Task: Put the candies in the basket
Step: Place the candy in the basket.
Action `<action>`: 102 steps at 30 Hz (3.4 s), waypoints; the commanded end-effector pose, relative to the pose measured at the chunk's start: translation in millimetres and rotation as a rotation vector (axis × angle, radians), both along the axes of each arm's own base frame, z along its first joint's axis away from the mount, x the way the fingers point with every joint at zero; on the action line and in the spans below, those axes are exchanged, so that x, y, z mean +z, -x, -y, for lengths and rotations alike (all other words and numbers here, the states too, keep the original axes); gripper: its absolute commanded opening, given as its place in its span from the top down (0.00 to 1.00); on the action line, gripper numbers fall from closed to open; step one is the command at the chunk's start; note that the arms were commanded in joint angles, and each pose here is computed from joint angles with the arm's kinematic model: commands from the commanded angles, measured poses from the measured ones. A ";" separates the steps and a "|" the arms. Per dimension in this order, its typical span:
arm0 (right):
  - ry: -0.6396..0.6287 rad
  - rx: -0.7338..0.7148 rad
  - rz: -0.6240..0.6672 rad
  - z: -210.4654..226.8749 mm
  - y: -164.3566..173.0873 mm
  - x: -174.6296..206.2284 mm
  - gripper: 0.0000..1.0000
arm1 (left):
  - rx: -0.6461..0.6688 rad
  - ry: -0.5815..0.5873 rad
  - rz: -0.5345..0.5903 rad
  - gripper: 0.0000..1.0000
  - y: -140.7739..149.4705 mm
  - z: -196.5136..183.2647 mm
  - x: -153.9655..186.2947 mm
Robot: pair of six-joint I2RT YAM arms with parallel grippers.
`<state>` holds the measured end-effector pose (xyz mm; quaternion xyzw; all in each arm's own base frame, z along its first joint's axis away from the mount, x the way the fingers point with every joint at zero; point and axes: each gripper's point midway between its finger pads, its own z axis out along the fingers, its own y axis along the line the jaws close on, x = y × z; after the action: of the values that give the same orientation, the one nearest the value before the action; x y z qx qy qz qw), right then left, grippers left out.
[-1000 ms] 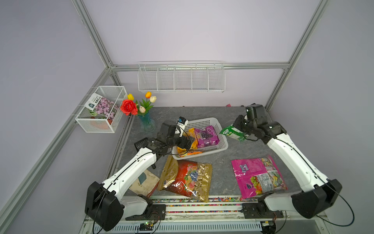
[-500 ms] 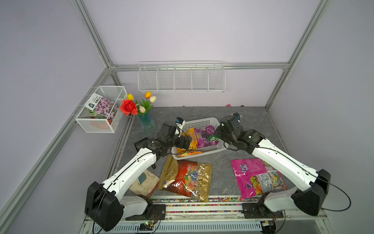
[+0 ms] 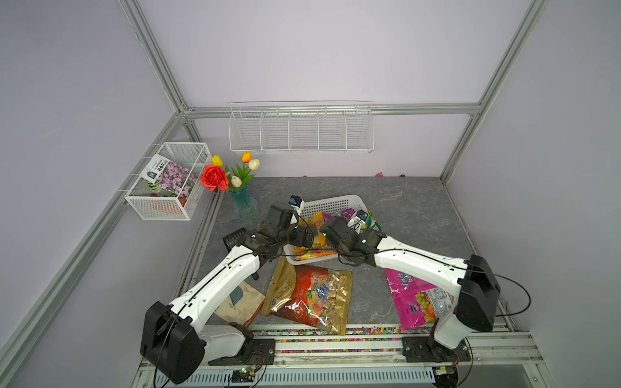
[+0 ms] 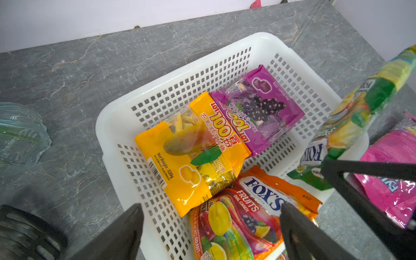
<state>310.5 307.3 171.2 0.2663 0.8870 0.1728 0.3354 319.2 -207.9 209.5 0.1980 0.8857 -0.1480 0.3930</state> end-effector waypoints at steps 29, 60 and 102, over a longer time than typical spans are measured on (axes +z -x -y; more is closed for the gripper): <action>-0.065 0.014 0.144 -26.8 -19.6 -3.3 1.00 | 0.001 -0.033 -0.009 0.05 8.7 -10.4 -2.5; 0.517 1.336 0.205 90.6 3.3 11.7 0.57 | -0.397 -0.016 -0.022 0.13 3.3 47.2 -9.4; 0.904 1.356 0.160 140.2 -32.3 5.5 1.00 | -0.695 0.010 0.179 0.90 16.5 91.9 -12.0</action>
<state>337.7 186.6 190.7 -0.4943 0.8131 0.0384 0.3051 301.0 -287.3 195.6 0.4771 0.7517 -0.2572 0.3757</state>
